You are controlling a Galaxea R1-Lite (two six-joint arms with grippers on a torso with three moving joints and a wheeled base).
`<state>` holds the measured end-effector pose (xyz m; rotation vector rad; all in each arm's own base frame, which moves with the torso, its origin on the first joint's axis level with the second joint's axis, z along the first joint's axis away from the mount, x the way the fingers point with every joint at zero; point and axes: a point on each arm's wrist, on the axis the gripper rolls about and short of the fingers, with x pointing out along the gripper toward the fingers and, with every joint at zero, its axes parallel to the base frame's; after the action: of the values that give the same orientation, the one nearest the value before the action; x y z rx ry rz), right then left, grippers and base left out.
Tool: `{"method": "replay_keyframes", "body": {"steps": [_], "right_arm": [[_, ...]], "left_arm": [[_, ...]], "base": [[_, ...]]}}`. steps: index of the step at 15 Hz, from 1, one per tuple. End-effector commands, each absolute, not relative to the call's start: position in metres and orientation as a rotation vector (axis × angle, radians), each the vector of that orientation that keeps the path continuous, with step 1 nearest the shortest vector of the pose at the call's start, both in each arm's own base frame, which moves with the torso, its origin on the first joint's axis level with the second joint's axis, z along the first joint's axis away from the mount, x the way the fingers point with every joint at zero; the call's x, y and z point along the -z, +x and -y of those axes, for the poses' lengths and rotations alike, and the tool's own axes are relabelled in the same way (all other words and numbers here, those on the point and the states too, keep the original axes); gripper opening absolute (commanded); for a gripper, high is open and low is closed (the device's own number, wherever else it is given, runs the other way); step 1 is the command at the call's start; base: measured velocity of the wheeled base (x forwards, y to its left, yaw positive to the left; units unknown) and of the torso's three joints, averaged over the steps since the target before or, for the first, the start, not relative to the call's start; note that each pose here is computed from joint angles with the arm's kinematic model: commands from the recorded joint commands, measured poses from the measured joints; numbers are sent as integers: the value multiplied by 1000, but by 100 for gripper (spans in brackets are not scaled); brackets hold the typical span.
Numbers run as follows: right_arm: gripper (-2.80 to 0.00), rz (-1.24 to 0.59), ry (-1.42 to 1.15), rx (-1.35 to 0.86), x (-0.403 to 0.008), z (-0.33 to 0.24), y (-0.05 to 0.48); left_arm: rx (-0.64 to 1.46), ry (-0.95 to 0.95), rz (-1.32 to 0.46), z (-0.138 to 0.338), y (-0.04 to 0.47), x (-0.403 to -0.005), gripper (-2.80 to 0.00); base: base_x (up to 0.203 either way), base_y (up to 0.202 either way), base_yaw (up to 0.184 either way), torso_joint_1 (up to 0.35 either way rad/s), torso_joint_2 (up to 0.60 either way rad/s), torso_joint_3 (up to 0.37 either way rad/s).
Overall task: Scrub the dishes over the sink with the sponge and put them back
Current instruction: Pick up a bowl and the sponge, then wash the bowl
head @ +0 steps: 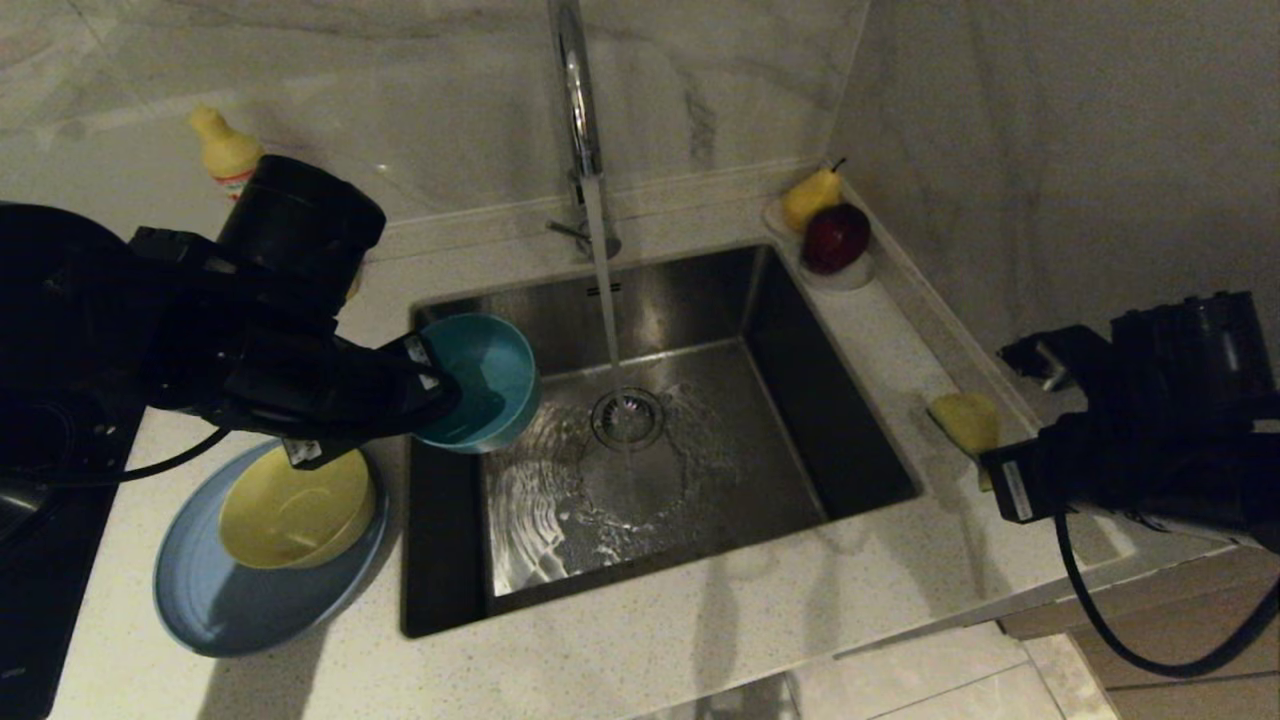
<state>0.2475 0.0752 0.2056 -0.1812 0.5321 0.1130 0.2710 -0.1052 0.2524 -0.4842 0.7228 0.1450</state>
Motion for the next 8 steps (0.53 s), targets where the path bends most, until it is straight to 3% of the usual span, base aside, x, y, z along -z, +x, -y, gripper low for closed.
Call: {"method": "replay_keyframes", "body": {"steps": [1,8], "right_arm": [[-280,-458,-161,-166,-230,-74,220],[-280,-430,-105,-262,-245,-80,188]], "left_arm": [[-158,-473,-746,109,280,-244,-280],[-136,-453,-772,143,332,-225,-280]], "base": [[0,0,0,0,0,0],[0,0,0,0,0,0]]}}
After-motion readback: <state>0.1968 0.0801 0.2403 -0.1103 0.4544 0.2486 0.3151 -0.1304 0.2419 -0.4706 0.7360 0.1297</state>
